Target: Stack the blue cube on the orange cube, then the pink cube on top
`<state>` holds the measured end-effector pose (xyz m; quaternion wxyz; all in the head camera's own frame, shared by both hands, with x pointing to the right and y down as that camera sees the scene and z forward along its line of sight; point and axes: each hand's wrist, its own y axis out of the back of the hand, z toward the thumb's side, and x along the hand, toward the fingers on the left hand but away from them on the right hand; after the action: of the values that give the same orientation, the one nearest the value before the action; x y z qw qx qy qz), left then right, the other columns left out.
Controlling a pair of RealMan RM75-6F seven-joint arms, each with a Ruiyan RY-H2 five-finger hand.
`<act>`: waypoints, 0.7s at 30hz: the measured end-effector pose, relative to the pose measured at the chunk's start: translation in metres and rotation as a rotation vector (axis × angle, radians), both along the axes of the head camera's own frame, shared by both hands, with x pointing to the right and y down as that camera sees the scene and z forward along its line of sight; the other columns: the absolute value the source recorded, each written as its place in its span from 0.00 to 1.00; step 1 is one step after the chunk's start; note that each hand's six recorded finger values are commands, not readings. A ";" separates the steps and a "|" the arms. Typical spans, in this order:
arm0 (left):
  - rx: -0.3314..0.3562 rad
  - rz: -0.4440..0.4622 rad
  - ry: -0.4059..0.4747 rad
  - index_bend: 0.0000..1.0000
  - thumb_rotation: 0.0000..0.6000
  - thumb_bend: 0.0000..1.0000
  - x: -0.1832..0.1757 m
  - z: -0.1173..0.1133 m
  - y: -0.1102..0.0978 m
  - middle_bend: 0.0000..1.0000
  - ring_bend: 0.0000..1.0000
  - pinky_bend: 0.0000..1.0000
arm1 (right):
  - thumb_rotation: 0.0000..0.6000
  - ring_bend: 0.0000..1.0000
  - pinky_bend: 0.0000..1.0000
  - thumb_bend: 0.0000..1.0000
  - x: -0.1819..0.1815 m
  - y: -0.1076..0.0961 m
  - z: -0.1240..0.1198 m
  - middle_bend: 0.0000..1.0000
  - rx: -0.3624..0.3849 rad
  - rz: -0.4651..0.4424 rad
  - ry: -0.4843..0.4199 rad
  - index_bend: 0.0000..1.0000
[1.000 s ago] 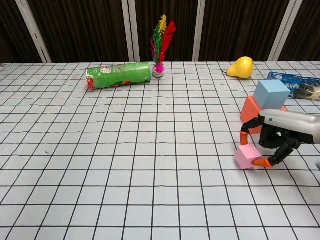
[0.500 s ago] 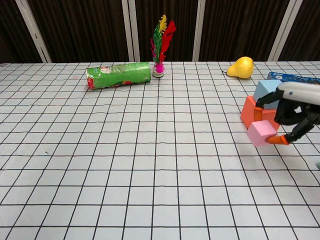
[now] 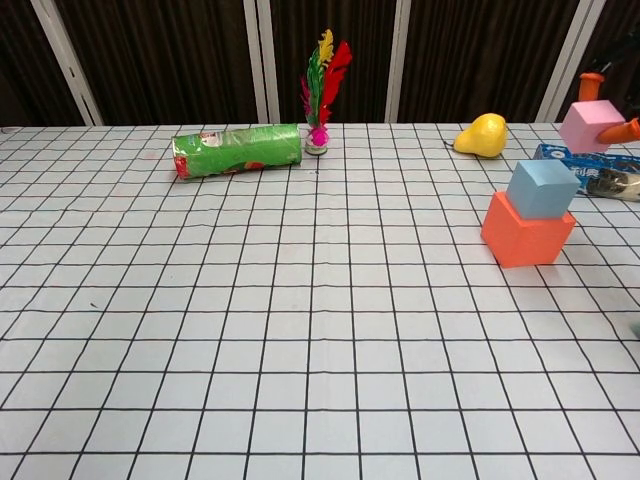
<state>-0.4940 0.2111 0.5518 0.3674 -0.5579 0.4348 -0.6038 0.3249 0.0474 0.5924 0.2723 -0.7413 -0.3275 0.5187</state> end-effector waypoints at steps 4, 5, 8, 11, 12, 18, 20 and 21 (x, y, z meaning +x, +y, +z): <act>0.005 -0.005 0.000 0.18 1.00 0.56 -0.001 -0.001 0.000 0.06 0.00 0.00 | 1.00 1.00 0.83 0.36 -0.005 -0.011 0.002 1.00 -0.045 0.015 0.000 0.53; 0.007 -0.006 0.000 0.18 1.00 0.56 -0.001 -0.002 0.000 0.06 0.00 0.00 | 1.00 1.00 0.83 0.36 -0.006 -0.013 0.003 1.00 -0.054 0.017 -0.003 0.53; 0.009 -0.009 -0.001 0.18 1.00 0.56 -0.002 -0.002 0.000 0.06 0.00 0.00 | 1.00 1.00 0.83 0.36 -0.008 -0.019 0.009 1.00 -0.075 0.028 -0.018 0.53; 0.004 -0.006 -0.005 0.18 1.00 0.56 -0.001 0.000 0.000 0.06 0.00 0.00 | 1.00 1.00 0.83 0.36 -0.013 -0.023 0.015 1.00 -0.091 0.029 -0.035 0.53; 0.002 -0.005 -0.006 0.18 1.00 0.56 -0.001 0.001 -0.001 0.06 0.00 0.00 | 1.00 1.00 0.83 0.36 -0.016 -0.024 0.017 1.00 -0.095 0.027 -0.040 0.53; 0.009 -0.011 -0.010 0.18 1.00 0.56 -0.002 0.000 -0.002 0.06 0.00 0.00 | 1.00 1.00 0.83 0.36 -0.027 -0.030 0.022 1.00 -0.113 0.013 -0.058 0.53; 0.010 -0.011 -0.010 0.18 1.00 0.56 -0.002 0.000 -0.002 0.06 0.00 0.00 | 1.00 1.00 0.83 0.36 -0.030 -0.032 0.024 1.00 -0.121 0.013 -0.062 0.53; 0.010 -0.011 -0.010 0.18 1.00 0.56 -0.002 0.000 -0.002 0.06 0.00 0.00 | 1.00 1.00 0.83 0.36 -0.031 -0.032 0.025 1.00 -0.125 0.013 -0.064 0.53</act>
<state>-0.4958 0.2093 0.5519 0.3690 -0.5509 0.4390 -0.6064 0.2940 0.0151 0.6177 0.2115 -0.7707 -0.3079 0.5162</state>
